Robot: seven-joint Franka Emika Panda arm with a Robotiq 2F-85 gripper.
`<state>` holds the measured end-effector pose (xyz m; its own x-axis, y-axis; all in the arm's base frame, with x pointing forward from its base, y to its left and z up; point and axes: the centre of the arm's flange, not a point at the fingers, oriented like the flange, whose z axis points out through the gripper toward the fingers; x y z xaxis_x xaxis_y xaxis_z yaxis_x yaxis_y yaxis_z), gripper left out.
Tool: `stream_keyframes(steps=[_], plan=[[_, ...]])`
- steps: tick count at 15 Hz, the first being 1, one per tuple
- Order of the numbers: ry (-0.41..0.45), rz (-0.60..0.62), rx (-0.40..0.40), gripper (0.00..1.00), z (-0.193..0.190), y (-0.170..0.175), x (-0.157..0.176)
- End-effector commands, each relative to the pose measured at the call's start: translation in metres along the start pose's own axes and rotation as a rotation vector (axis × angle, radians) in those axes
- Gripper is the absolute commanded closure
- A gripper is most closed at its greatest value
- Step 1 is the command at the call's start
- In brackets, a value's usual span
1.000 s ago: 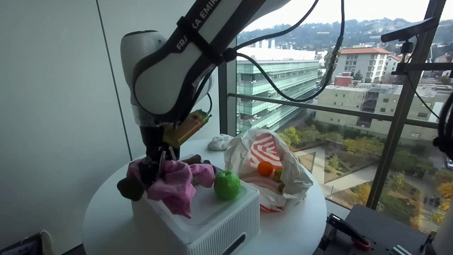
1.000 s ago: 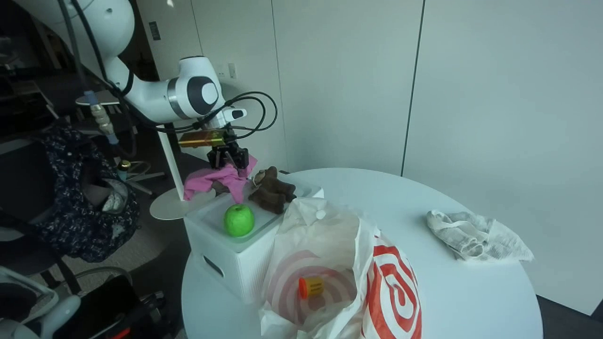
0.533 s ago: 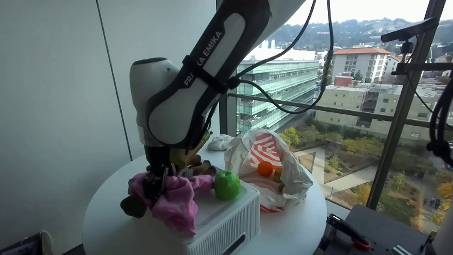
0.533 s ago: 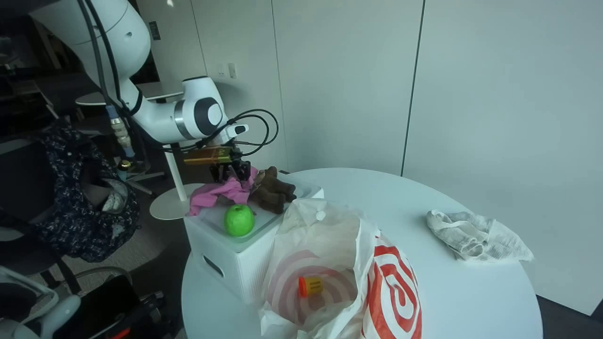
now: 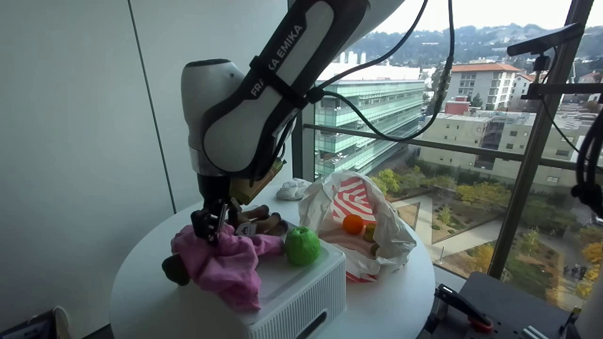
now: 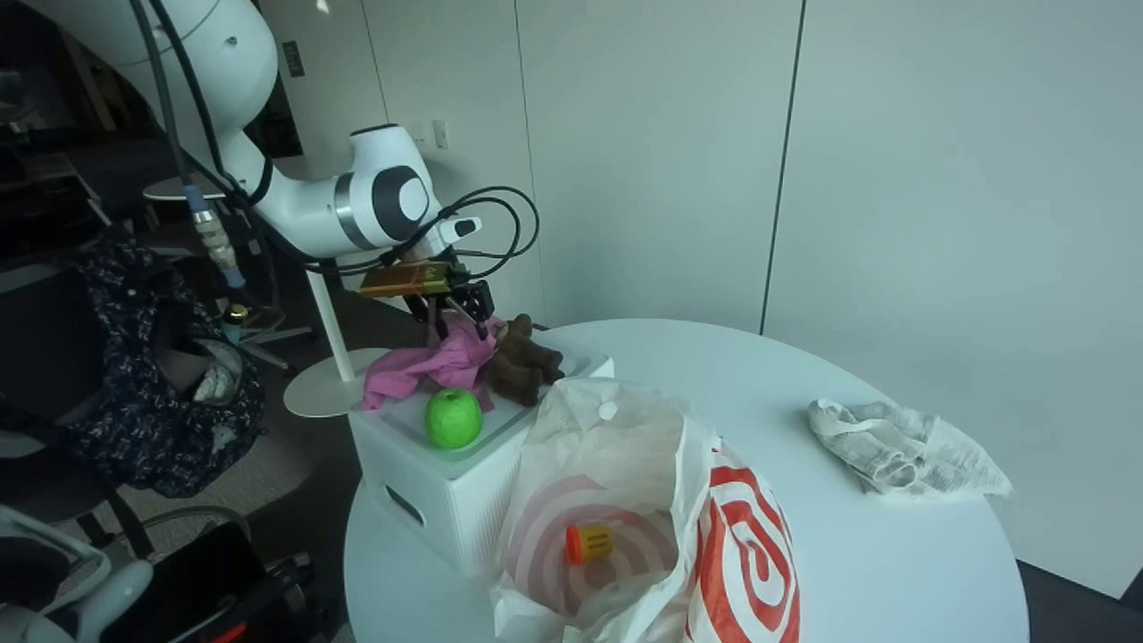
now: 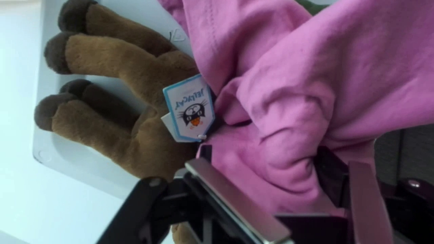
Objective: Remove some items from the plastic bag, put them on the white basket and leave the yellow container in the plastic bag
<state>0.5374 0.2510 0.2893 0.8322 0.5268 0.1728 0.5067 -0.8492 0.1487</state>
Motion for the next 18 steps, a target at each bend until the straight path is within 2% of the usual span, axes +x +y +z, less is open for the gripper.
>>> stream_keyframes(steps=[1, 4, 9, 12, 15, 18], plan=[[0.031, 0.055, -0.08, 0.0, -0.041, 0.039, 0.002], [0.03, 0.199, -0.165, 0.0, -0.066, 0.088, -0.005], [-0.037, 0.453, -0.291, 0.0, -0.089, 0.165, -0.052], [-0.137, 0.573, -0.392, 0.0, -0.083, 0.191, -0.086], [-0.287, 0.676, -0.467, 0.0, -0.064, 0.204, -0.123], [-0.415, 0.763, -0.48, 0.0, -0.034, 0.206, -0.148]])
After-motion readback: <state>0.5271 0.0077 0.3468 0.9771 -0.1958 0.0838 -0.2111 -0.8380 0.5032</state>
